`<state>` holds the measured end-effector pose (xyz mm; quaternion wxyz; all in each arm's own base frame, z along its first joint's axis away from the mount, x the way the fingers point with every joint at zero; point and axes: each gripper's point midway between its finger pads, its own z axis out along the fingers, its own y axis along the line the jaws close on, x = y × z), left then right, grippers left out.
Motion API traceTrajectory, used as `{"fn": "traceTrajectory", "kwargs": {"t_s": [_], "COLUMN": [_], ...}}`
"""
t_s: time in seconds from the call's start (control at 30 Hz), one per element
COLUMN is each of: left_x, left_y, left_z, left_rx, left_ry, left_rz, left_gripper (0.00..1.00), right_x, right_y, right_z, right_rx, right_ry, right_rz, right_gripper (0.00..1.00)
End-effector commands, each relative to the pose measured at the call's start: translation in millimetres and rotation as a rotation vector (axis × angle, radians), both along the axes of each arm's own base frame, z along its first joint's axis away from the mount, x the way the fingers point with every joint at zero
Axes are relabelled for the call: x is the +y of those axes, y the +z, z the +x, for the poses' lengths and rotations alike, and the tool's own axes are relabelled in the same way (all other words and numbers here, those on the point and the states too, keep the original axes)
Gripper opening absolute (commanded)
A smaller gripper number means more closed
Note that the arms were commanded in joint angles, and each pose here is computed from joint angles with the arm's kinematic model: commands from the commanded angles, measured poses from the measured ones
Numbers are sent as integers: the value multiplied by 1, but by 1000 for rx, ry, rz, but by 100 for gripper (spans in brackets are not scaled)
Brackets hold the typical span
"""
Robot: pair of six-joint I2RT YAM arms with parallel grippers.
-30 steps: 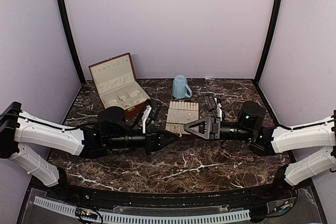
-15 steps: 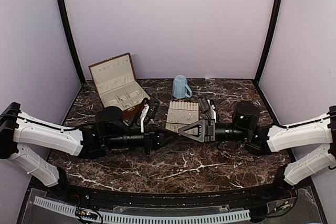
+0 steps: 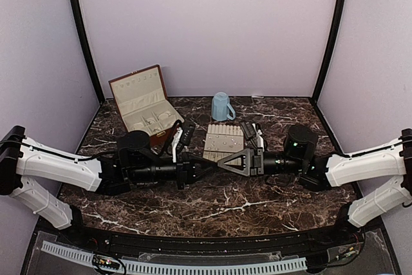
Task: Organize the mixed jewelry
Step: Pass from the left arm to the right
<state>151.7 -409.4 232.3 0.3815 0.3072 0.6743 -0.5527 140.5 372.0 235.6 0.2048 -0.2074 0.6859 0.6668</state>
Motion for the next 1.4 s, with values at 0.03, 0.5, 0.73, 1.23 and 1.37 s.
{"fn": "traceTrajectory", "kwargs": {"t_s": [0.03,0.5,0.73,1.23,1.37], "left_x": [5,6,6,35,58], "left_y": [11,8,6,-3,-9], "left_z": [1,1,3,21,47], "left_rx": [-12,-5,2,22,44], "left_ry": [14,17,29,168,252], "left_rz": [-42,-39,-28,54,138], "left_gripper": [0,0,0,47,52], "right_x": [1,0,-1,-27,-35], "right_y": [22,23,20,-24,-40], "right_z": [-4,-2,2,69,88], "right_rx": [-37,-35,-34,-68,-96], "right_ry": [18,-1,-26,-251,-303], "right_rz": [70,76,68,-190,-318], "right_gripper": [22,15,13,12,12]}}
